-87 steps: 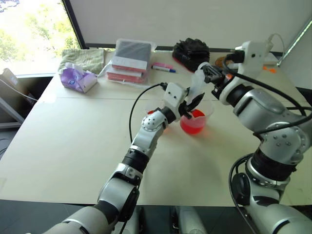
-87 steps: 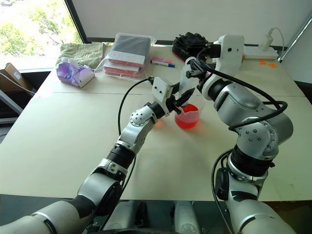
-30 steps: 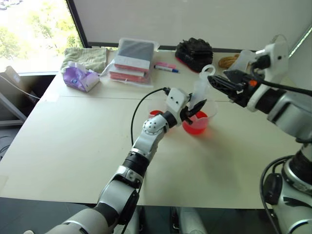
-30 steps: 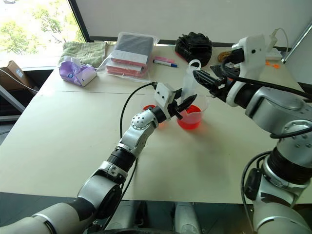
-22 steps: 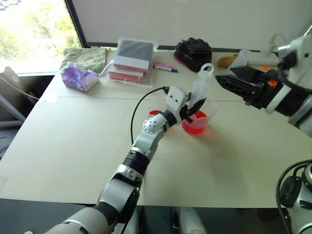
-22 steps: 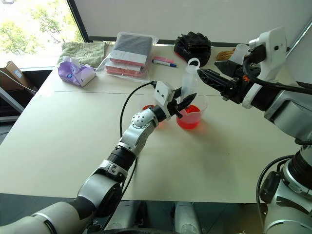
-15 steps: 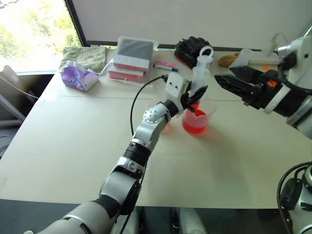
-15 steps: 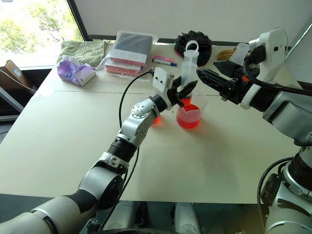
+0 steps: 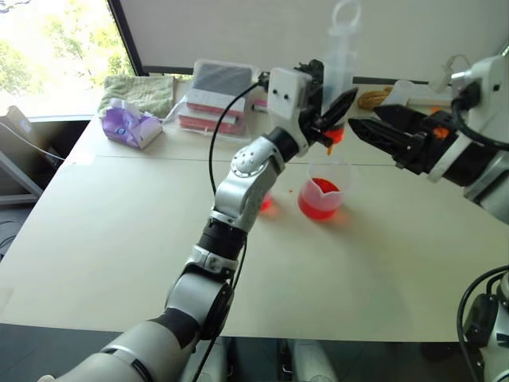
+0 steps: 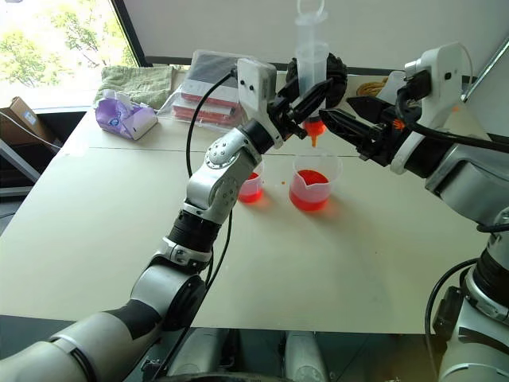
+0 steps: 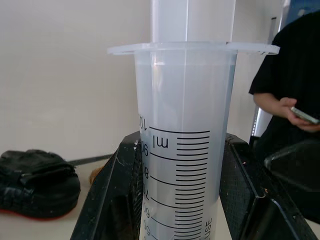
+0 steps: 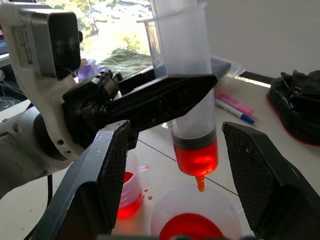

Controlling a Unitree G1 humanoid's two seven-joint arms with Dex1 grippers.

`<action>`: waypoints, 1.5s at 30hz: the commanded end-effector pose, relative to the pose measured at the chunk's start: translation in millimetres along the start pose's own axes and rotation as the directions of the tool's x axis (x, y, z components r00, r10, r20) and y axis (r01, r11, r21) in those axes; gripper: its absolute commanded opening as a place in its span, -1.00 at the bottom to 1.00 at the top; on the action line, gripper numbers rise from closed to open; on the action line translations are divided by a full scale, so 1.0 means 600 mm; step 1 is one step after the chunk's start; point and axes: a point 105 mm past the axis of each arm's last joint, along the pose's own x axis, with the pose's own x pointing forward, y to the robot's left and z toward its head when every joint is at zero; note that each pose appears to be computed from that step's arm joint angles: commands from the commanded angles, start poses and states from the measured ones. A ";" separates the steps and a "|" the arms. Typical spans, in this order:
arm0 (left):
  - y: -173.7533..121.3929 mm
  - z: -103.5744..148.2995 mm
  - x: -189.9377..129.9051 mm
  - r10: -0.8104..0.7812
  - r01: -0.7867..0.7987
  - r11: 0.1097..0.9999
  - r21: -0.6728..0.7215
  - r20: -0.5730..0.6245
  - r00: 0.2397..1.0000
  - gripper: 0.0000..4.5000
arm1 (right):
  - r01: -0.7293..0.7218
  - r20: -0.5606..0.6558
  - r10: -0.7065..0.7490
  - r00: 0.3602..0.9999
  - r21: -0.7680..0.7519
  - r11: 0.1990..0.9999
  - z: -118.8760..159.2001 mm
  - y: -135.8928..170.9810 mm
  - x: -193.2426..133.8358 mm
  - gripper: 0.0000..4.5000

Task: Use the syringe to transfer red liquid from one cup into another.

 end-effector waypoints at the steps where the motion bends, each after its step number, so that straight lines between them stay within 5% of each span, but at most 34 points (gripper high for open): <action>1: -0.005 0.064 0.006 -0.028 0.025 0.999 0.033 0.089 0.996 -0.32 | -0.007 0.038 0.008 0.999 -0.020 1.000 0.017 0.001 -0.004 0.35; 14: 0.062 0.115 -0.070 0.056 -0.079 0.940 0.333 0.080 0.995 -0.32 | -0.081 0.009 0.081 0.997 -0.010 0.997 0.016 0.003 0.017 0.35; 21: 0.056 0.070 -0.132 0.124 -0.124 0.935 0.331 0.024 0.992 -0.32 | -0.184 -0.047 0.183 0.982 -0.025 0.983 0.025 0.011 0.050 0.35; 45: 0.024 -0.020 -0.195 0.267 -0.232 0.856 0.461 -0.010 0.964 -0.32 | -0.301 -0.103 0.298 0.949 -0.020 0.953 0.064 0.015 0.077 0.35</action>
